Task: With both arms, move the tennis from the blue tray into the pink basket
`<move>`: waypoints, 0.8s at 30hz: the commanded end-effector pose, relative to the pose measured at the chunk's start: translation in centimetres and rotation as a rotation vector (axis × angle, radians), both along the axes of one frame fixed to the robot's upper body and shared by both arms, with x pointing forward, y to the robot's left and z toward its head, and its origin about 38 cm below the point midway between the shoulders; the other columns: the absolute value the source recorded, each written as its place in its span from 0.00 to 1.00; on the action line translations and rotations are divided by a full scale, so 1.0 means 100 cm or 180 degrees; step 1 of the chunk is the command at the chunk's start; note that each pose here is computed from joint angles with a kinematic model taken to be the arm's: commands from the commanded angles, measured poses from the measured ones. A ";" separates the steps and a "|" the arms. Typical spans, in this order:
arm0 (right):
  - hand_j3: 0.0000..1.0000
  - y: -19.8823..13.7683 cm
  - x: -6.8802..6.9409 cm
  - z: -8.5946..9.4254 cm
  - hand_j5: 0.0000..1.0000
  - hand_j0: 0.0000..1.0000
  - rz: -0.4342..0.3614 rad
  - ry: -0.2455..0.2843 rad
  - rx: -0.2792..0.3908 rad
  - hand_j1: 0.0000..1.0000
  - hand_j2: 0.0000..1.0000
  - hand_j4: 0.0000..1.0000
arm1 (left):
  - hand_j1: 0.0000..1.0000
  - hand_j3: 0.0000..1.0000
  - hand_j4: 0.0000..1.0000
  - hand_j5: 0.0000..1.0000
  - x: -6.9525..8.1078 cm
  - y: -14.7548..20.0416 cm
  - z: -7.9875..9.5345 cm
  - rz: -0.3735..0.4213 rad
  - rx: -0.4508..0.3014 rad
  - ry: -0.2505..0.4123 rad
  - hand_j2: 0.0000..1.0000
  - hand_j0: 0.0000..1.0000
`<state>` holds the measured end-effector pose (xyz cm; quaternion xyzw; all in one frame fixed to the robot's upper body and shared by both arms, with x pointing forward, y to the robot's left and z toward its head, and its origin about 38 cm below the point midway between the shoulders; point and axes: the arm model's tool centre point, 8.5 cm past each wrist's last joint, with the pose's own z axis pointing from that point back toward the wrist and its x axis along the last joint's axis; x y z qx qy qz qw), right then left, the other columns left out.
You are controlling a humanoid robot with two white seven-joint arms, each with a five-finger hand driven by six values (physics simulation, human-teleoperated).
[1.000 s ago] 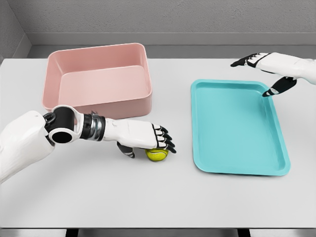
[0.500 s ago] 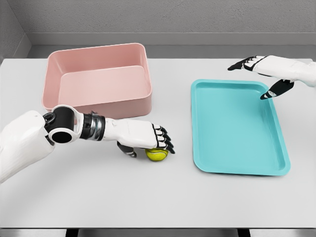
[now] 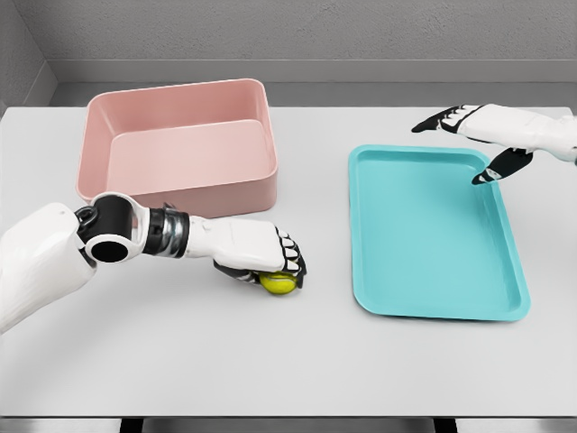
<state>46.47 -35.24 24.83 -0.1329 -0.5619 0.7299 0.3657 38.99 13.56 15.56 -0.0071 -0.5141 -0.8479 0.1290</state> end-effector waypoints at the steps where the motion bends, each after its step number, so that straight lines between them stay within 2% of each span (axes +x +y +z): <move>1: 1.00 0.003 -0.001 0.002 1.00 1.00 0.0025 -0.0013 0.0021 1.00 1.00 1.00 | 0.63 0.63 0.63 0.63 0.000 0.001 0.001 0.0014 -0.0013 0.0012 0.63 0.63; 9: 1.00 0.006 -0.002 0.004 1.00 1.00 0.0053 -0.0028 0.0023 1.00 1.00 1.00 | 0.61 0.61 0.61 0.61 -0.001 0.000 0.000 0.0012 -0.0027 0.0022 0.61 0.61; 15: 1.00 0.005 -0.001 0.007 1.00 1.00 0.0049 -0.0046 0.0022 1.00 1.00 1.00 | 0.61 0.61 0.61 0.61 0.000 0.013 0.033 0.0051 -0.0202 -0.0154 0.61 0.61; 20: 1.00 0.001 -0.001 0.012 1.00 1.00 0.0028 -0.0073 0.0002 1.00 1.00 1.00 | 0.61 0.61 0.61 0.61 0.005 0.025 0.043 0.0134 -0.0224 -0.0213 0.61 0.61; 24: 1.00 0.000 -0.001 0.017 1.00 1.00 0.0033 -0.0100 -0.0005 1.00 1.00 1.00 | 0.61 0.61 0.61 0.61 0.004 0.025 0.044 0.0134 -0.0229 -0.0210 0.61 0.61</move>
